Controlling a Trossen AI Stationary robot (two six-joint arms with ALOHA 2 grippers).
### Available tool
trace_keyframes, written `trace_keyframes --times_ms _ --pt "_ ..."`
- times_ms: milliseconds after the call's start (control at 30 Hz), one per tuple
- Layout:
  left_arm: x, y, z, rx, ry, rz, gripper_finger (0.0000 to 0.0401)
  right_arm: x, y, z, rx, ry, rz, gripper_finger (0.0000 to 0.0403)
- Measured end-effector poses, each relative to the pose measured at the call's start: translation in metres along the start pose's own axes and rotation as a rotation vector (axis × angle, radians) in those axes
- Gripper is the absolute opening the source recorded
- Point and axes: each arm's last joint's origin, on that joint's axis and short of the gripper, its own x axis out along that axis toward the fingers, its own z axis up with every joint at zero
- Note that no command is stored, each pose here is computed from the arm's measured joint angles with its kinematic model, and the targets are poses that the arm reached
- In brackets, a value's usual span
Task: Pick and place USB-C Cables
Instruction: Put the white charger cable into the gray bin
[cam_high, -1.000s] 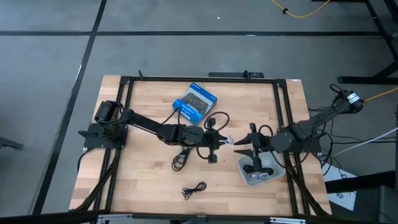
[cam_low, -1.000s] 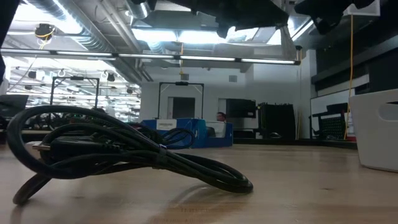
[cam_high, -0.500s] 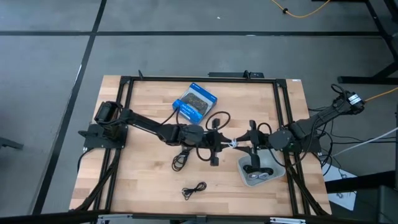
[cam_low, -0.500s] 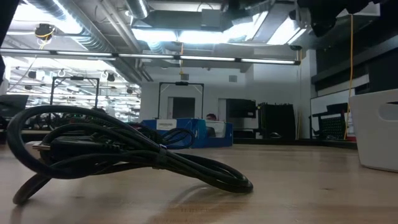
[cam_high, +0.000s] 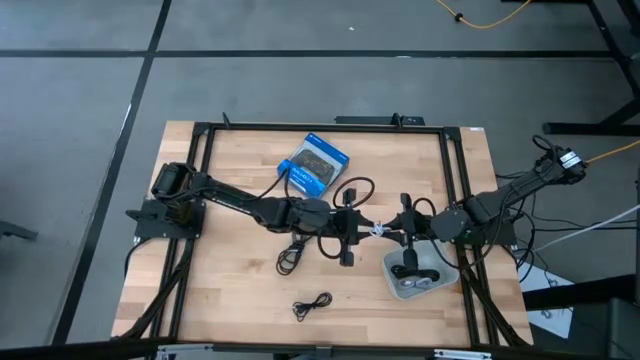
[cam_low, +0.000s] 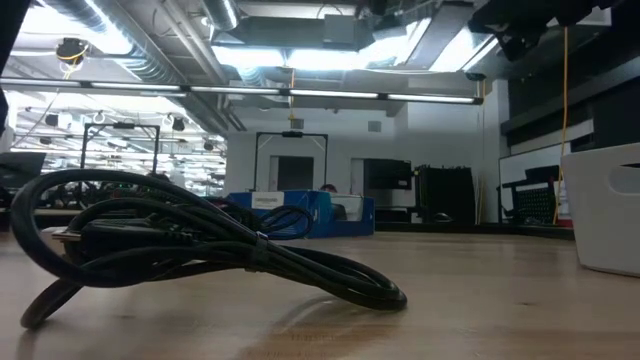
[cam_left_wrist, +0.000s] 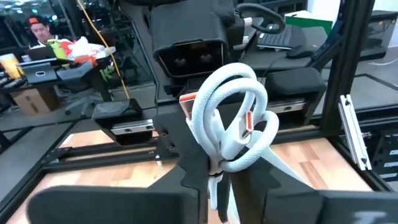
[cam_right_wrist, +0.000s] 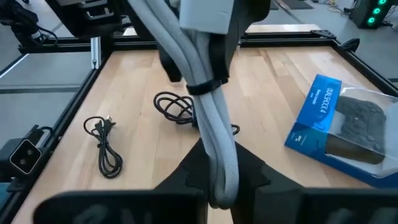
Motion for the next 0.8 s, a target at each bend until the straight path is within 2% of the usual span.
trace_keyframes --times_ms 200,667,800 --pt "0.0 0.0003 -0.0016 0.012 0.018 0.019 0.0071 0.0 -0.0004 -0.0013 -0.003 0.011 -0.007 0.0031" --pt "-0.0032 -0.0005 -0.0097 0.027 0.132 0.011 0.0075 0.0001 -0.0012 -0.0044 0.003 0.037 -0.015 0.0031" --pt "-0.0099 0.0016 -0.0068 0.033 0.174 0.012 0.0075 -0.0004 -0.0021 -0.0071 0.044 0.063 -0.028 0.0031"
